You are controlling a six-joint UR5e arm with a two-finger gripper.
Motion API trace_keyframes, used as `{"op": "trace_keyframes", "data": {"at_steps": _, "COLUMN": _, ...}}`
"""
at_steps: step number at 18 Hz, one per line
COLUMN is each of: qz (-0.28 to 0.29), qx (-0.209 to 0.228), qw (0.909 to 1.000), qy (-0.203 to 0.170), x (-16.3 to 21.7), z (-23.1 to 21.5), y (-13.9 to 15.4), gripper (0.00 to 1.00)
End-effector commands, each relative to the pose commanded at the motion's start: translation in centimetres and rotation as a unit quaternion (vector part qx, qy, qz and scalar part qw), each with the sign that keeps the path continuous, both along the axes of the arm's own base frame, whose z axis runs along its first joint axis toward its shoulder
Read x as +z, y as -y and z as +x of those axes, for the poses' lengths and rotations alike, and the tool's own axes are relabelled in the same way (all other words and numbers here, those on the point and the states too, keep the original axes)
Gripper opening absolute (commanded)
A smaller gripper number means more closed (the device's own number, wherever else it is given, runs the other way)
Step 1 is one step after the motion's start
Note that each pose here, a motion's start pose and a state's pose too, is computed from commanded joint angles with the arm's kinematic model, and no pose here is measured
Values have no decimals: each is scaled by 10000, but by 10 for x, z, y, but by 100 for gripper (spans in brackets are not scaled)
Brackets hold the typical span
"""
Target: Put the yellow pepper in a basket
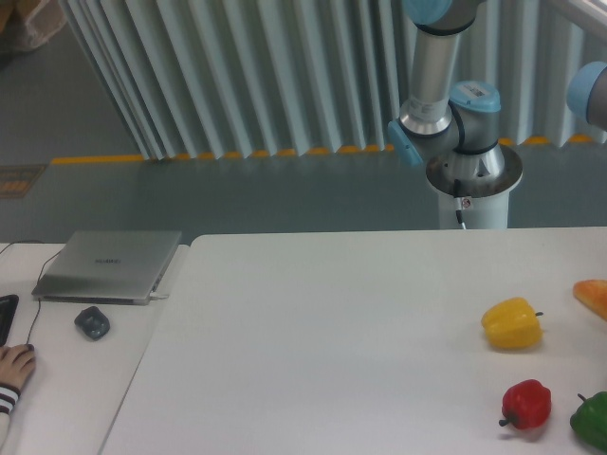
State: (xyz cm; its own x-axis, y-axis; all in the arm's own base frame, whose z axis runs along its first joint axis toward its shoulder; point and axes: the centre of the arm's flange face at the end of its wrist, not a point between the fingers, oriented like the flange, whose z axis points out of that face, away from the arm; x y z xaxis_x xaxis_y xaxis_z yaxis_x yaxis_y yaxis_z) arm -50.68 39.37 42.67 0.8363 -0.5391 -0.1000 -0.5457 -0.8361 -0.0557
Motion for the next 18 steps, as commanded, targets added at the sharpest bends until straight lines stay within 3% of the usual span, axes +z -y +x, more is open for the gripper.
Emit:
{"op": "trace_keyframes", "data": {"at_steps": 5, "qz": 93, "qx": -5, "qw": 9999, "qy": -65, "x": 10, "z": 6, "y": 0, "gripper": 100}}
{"op": "trace_keyframes", "data": {"at_steps": 9, "qz": -304, "qx": -62, "qw": 9990, "qy": -310, "x": 8, "z": 15, "y": -7, "gripper": 100}}
{"op": "trace_keyframes", "data": {"at_steps": 13, "qz": -176, "qx": 156, "qw": 9993, "qy": -288, "x": 4, "z": 22, "y": -15, "gripper": 100}}
{"op": "trace_keyframes", "data": {"at_steps": 16, "qz": 472, "qx": 498, "qw": 9975, "qy": 141, "x": 5, "z": 28, "y": -26, "gripper": 100}}
{"op": "trace_keyframes", "data": {"at_steps": 18, "qz": 595, "qx": 687, "qw": 9953, "qy": 331, "x": -3, "z": 31, "y": -33, "gripper": 100}}
